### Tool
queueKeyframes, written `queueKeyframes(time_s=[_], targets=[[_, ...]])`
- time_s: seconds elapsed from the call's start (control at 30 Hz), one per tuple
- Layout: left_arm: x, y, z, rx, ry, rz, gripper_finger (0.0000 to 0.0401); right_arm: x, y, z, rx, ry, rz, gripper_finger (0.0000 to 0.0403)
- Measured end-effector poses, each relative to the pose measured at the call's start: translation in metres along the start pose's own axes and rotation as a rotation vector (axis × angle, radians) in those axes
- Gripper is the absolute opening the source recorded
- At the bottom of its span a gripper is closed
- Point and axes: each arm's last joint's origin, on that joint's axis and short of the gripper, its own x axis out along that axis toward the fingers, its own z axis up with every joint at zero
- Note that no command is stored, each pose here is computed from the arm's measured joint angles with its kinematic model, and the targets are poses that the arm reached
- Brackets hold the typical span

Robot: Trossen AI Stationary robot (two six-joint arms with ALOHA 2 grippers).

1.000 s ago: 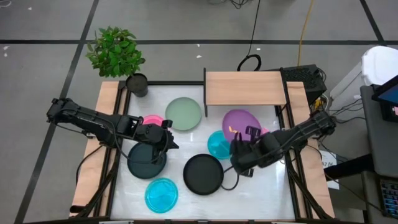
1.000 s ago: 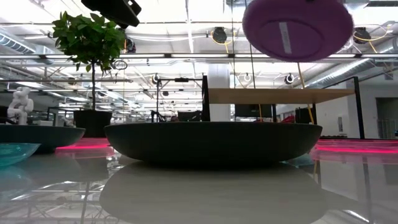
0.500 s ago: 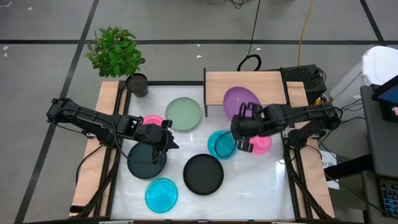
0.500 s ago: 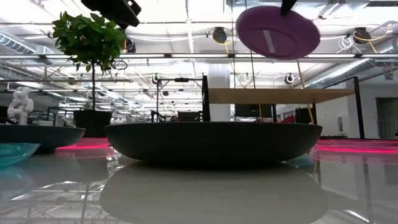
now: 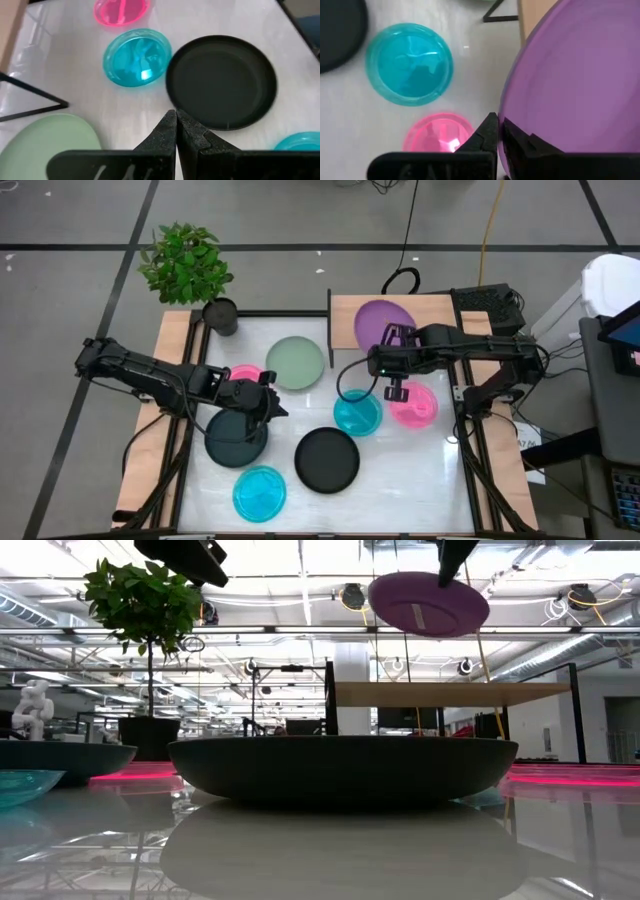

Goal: Place and stack plates onto a shelf
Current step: Put the violet plate on the shelf

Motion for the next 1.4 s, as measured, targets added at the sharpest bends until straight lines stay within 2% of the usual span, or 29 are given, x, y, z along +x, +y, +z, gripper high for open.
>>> queueKeyframes(time_s=[0.6, 1.4], targets=[[0.0, 0.005, 0.002, 0.034, -0.018, 0.044, 0.0004, 0.014, -0.039, 0.008, -0.126, -0.028, -0.053, 0.0], [0.001, 0.01, 0.001, 0.041, -0.014, 0.059, 0.0004, 0.027, -0.076, -0.009, -0.04, 0.117, -0.061, 0.0]])
